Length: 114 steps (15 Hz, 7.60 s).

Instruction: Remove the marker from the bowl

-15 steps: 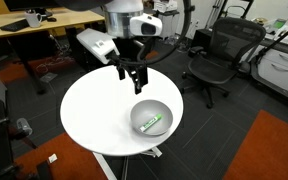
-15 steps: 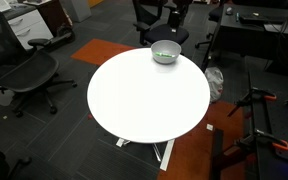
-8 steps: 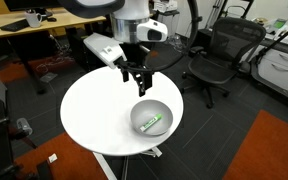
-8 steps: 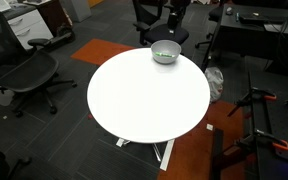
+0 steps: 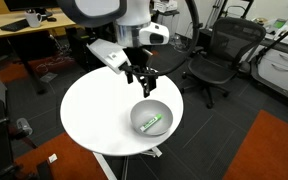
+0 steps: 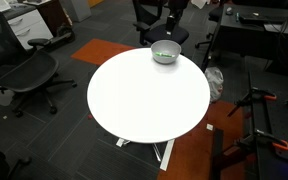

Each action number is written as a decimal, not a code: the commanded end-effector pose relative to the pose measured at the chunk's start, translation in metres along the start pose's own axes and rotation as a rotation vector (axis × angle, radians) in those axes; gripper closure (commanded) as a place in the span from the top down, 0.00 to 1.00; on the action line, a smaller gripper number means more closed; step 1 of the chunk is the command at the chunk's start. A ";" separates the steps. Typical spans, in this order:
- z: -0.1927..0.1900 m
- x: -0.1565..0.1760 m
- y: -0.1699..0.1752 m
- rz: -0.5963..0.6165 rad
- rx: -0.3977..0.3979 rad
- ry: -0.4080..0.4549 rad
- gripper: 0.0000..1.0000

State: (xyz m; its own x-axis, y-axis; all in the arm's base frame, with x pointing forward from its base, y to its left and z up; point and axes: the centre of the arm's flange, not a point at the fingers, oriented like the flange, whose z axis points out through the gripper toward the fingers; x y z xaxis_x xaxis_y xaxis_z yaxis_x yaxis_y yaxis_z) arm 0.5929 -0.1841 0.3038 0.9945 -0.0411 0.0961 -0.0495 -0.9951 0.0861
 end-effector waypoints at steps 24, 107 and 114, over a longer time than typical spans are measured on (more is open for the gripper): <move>0.123 0.040 0.044 -0.027 0.089 -0.054 1.00; 0.132 -0.032 -0.171 -1.094 0.151 -0.103 0.05; 0.141 -0.041 -0.180 -1.125 0.122 -0.045 0.67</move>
State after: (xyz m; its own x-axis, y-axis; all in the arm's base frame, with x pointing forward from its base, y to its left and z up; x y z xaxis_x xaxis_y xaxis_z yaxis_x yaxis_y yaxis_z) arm 0.5752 -0.0197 0.1383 0.4931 0.8693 -0.0344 0.8684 -0.4942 -0.0397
